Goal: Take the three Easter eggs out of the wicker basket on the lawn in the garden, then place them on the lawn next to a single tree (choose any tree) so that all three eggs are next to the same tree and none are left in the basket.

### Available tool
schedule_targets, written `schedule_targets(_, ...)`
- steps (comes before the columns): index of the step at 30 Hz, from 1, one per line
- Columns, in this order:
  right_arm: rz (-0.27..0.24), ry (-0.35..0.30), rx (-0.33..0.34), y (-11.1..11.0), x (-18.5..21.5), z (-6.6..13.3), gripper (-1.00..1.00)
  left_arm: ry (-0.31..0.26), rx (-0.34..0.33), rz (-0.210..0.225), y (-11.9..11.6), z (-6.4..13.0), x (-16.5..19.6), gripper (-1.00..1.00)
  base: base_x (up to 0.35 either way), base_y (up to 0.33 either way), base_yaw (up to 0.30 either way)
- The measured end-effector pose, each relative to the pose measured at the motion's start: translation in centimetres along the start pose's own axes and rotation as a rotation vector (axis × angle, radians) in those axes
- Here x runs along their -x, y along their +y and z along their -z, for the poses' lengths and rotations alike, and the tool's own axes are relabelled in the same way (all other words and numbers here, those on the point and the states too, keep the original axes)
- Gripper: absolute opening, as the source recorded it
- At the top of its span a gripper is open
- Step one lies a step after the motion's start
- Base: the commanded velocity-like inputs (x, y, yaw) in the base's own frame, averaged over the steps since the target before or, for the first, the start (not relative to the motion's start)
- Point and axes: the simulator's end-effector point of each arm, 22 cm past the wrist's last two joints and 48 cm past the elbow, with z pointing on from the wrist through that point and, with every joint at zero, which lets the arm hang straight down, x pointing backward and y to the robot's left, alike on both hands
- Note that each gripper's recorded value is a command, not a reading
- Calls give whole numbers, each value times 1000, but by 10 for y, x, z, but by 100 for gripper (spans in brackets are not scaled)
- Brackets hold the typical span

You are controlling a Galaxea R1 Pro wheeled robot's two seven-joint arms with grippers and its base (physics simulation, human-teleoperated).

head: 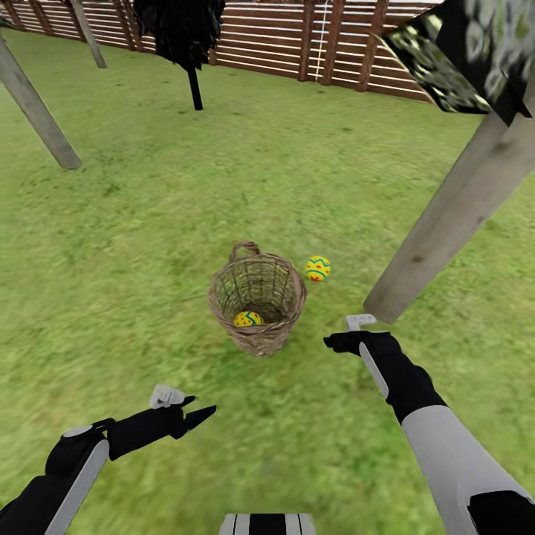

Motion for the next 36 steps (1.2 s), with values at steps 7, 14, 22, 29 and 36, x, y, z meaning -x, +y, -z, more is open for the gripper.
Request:
schedule_targets(7, -113, -11, -26, -28, 16, 19, 100, -8, -1, -8, -11, 9, 14, 100, 0, 178, -53)
schedule_targets(14, -118, -20, -32, -31, 31, 36, 100, -15, -3, -15, -23, 18, 28, 100, 2, 7, -54)
schedule_targets(22, -122, -3, -31, -31, 39, 51, 100, -18, -4, -17, -34, 27, 41, 100, 140, 200, -42)
schedule_targets(29, -122, -8, -34, -33, 51, 66, 100, -22, -5, -22, -44, 35, 52, 100, 161, 242, -239)
schedule_targets(36, -120, -30, -37, -34, 72, 86, 100, -26, -6, -27, -55, 43, 64, 100, 165, 242, -219)
